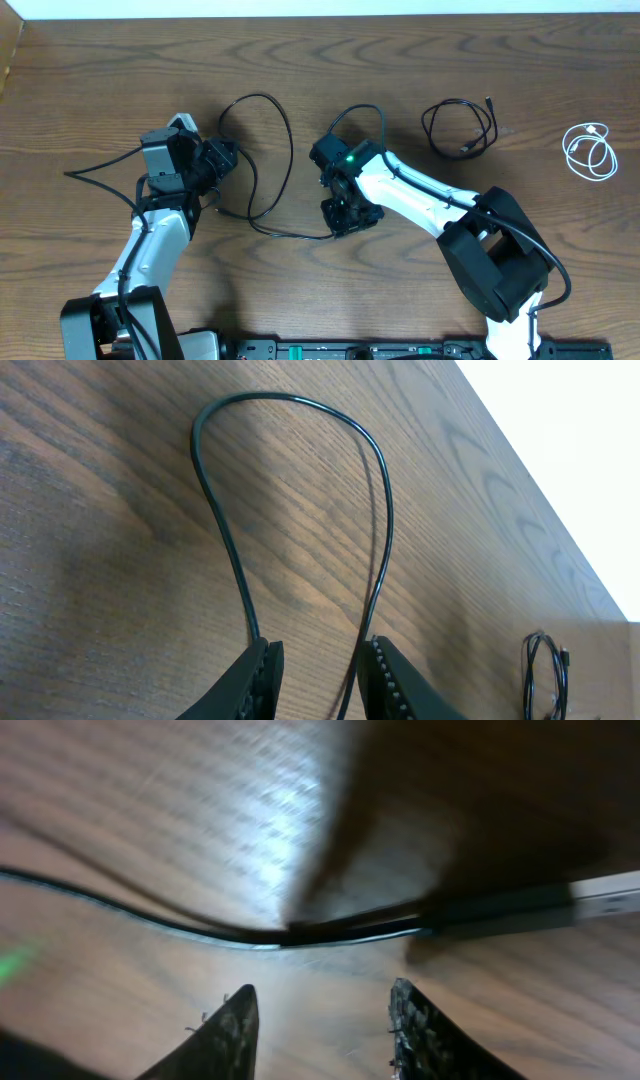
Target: Untangle cables
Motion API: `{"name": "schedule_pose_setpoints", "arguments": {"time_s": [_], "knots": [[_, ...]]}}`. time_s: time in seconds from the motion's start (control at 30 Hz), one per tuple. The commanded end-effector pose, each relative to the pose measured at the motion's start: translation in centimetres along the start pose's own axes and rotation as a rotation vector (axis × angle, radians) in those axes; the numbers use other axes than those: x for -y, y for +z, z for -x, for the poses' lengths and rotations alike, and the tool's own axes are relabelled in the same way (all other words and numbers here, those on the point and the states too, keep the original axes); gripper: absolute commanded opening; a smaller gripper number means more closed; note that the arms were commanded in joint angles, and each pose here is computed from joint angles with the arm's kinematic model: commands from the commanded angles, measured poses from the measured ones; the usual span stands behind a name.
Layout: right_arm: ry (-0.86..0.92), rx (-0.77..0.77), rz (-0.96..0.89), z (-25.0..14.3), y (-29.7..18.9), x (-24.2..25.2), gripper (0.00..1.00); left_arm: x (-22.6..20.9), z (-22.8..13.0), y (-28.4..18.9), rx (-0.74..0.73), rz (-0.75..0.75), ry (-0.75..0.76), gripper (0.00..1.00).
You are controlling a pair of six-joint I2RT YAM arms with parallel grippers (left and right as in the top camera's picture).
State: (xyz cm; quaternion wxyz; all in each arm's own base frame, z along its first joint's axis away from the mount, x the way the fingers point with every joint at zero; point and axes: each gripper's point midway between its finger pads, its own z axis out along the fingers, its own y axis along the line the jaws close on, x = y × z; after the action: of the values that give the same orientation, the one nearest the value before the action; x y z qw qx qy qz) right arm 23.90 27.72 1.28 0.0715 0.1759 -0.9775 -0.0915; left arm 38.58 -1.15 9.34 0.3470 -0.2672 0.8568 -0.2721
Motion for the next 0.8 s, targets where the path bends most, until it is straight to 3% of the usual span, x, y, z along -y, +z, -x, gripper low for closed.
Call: {"name": "schedule_pose_setpoints", "arguments": {"time_s": [0.0,0.47,0.6,0.77], "knots": [[0.045,0.023,-0.056,0.1,-0.4,0.9,0.34,0.6,0.7,-0.1,0.01,-0.018,0.022,0.3],[0.093,-0.025,-0.023,0.6,2.0,1.4,0.41,0.6,0.7,-0.1,0.01,-0.019,0.023,0.3],[0.142,0.055,0.098,3.8,1.1,2.1,0.42,0.6,0.7,-0.1,0.01,-0.019,0.022,0.3],[0.177,0.241,0.199,9.1,-0.3,2.4,0.32,0.6,0.7,-0.1,0.01,-0.019,0.023,0.3]]}}
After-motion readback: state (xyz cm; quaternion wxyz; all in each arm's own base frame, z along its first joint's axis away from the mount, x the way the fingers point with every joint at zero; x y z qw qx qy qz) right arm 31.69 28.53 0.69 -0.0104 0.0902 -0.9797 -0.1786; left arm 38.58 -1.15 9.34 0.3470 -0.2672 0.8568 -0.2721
